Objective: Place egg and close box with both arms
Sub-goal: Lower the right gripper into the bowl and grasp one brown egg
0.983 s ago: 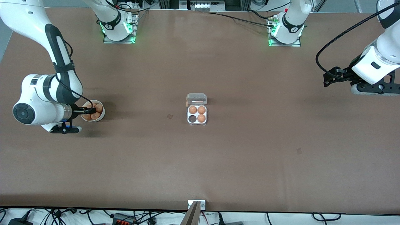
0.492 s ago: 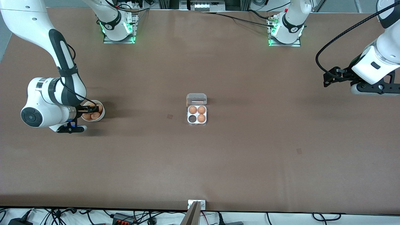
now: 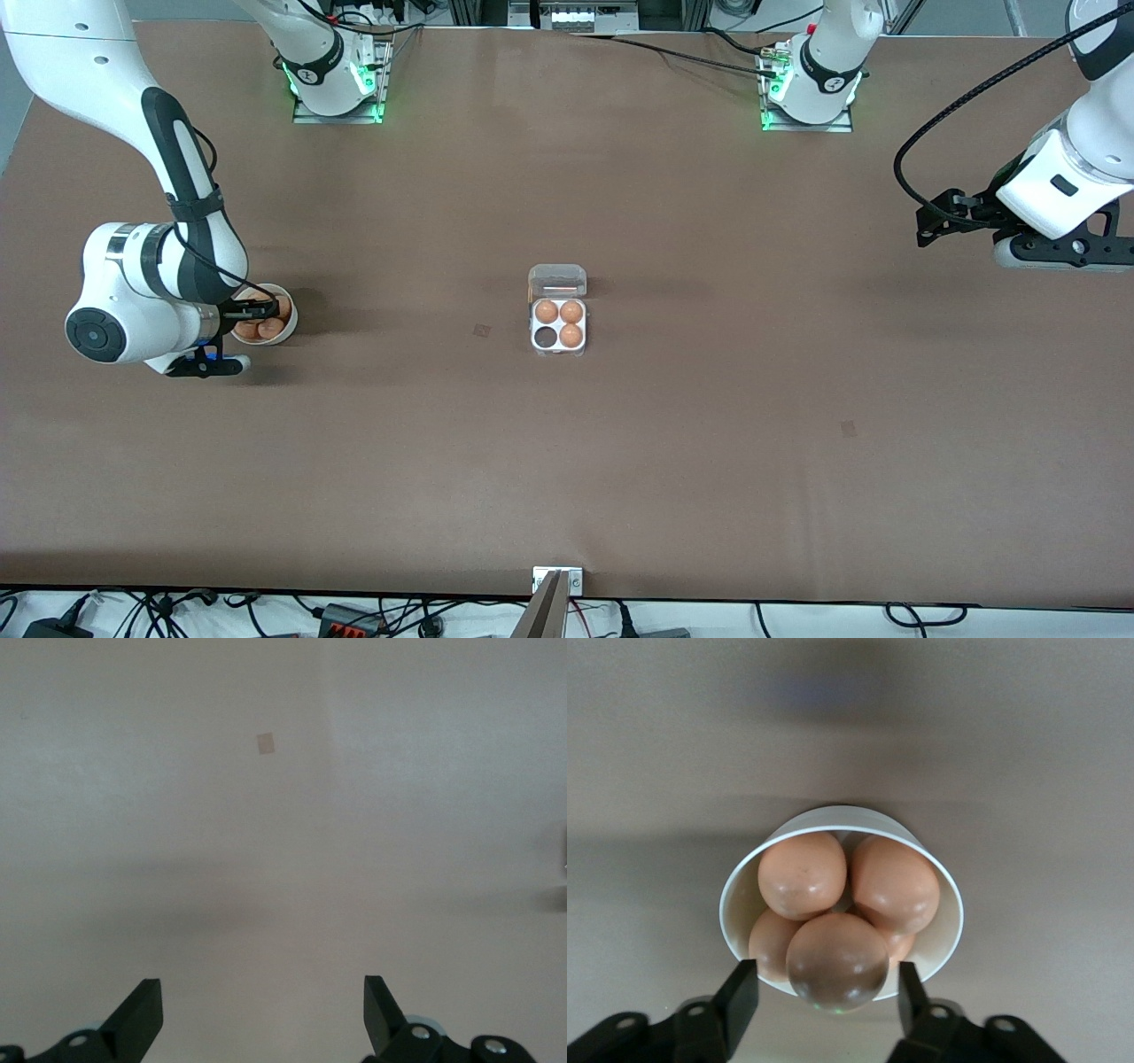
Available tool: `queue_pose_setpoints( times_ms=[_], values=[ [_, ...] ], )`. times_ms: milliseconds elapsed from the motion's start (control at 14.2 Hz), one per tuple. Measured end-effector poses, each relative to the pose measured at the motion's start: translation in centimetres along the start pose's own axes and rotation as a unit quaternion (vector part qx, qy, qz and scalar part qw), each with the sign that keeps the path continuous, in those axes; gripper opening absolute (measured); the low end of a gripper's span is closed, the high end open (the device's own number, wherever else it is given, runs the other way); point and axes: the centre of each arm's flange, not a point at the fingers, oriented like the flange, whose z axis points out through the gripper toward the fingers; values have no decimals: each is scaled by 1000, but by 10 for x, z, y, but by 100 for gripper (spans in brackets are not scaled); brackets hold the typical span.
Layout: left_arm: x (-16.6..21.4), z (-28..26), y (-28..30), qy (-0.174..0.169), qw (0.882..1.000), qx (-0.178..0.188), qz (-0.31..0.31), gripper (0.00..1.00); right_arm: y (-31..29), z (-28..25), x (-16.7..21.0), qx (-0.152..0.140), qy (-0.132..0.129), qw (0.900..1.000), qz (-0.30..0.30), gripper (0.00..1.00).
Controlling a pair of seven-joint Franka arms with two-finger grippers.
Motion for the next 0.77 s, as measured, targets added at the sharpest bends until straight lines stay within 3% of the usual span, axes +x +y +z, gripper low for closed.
queue_pose_setpoints(
  times_ms=[70, 351, 773],
  values=[
    [0, 0, 0, 0, 1000, 0, 0, 100, 0, 0, 0, 0, 0, 1000, 0, 59],
    [0, 0, 0, 0, 1000, 0, 0, 100, 1, -1, 0, -1, 1, 1000, 0, 48],
    [0, 0, 0, 0, 1000, 0, 0, 100, 1, -11, 1, -2, 7, 1000, -9, 47]
  ],
)
